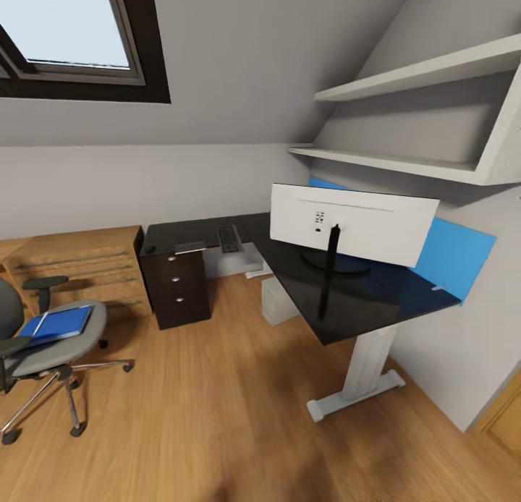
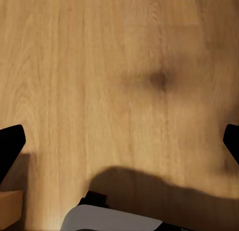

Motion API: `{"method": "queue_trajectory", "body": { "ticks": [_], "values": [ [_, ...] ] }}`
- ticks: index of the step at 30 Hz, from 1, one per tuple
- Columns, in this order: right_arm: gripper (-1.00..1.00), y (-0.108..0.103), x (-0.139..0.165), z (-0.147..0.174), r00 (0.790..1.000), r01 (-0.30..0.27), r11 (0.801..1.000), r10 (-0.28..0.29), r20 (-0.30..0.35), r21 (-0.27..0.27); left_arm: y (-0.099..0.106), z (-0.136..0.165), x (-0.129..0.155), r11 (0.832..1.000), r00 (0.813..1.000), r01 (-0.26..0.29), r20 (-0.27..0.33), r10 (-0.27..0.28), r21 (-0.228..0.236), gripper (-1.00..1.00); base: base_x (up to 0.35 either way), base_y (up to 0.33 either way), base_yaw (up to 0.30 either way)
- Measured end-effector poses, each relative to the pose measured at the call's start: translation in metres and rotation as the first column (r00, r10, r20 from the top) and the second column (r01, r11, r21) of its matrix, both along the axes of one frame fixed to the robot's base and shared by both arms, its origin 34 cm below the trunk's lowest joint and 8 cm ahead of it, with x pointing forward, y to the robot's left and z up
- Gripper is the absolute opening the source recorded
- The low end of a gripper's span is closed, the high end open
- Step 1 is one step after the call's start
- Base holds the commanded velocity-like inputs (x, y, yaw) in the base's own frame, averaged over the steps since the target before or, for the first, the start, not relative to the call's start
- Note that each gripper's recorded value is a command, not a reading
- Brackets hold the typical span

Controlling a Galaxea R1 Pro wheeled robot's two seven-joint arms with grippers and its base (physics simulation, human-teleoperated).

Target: In the bedroom, organize the workspace by keeping the computer under the desk, ensuring the monitor is on the desk, placing the keyboard on the desk next to the monitor, placing the mouse on the desk next to the keyboard, moving the folder from the swivel chair onto the desk next to the mouse, stacking the notebook on top of the folder with the pen on top of the notebook, and positioning the swivel chair next to the desk.

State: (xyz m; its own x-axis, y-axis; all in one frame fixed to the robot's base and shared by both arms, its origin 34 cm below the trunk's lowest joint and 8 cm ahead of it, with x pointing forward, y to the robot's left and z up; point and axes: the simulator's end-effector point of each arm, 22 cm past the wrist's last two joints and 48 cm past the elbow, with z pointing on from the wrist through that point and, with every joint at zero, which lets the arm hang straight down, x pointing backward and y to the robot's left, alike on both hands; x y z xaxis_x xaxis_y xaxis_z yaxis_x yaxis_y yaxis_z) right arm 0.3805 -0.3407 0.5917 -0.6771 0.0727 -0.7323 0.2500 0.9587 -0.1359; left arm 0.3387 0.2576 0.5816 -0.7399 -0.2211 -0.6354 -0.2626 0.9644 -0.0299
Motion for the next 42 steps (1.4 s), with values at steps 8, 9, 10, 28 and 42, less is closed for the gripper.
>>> {"method": "queue_trajectory", "body": {
  "ticks": [8, 9, 10, 28, 42],
  "values": [
    [1.00, 0.001, -0.018, 0.009, 0.998, -0.008, 1.000, 0.009, 0.058, -0.014, 0.001, 0.001, 0.001, 1.000, 1.000, 0.002, 0.005, -0.002, 0.001, 1.00, 0.192, 0.023, -0.225],
    [1.00, 0.000, -0.018, 0.009, 0.998, -0.008, 1.000, 0.009, 0.060, -0.014, 0.000, 0.001, 0.001, 1.000, 1.000, 0.002, 0.005, -0.002, 0.000, 1.00, 0.311, 0.008, -0.195],
    [1.00, 0.000, -0.018, 0.009, 0.998, -0.008, 1.000, 0.009, 0.061, -0.015, 0.000, 0.001, 0.001, 1.000, 1.000, 0.002, 0.005, -0.002, 0.000, 1.00, 0.319, 0.005, -0.132],
    [1.00, -0.002, -0.018, 0.009, 0.998, -0.009, 1.000, 0.010, 0.059, -0.016, 0.000, 0.001, 0.001, 1.000, 1.000, 0.001, 0.007, -0.001, 0.000, 1.00, 0.332, 0.001, -0.092],
    [1.00, -0.001, -0.014, 0.012, 0.997, -0.009, 1.000, 0.010, 0.071, -0.015, 0.000, 0.003, 0.005, 1.000, 1.000, 0.001, 0.018, -0.001, 0.000, 1.00, 0.250, 0.046, -0.218]
  ]
}}
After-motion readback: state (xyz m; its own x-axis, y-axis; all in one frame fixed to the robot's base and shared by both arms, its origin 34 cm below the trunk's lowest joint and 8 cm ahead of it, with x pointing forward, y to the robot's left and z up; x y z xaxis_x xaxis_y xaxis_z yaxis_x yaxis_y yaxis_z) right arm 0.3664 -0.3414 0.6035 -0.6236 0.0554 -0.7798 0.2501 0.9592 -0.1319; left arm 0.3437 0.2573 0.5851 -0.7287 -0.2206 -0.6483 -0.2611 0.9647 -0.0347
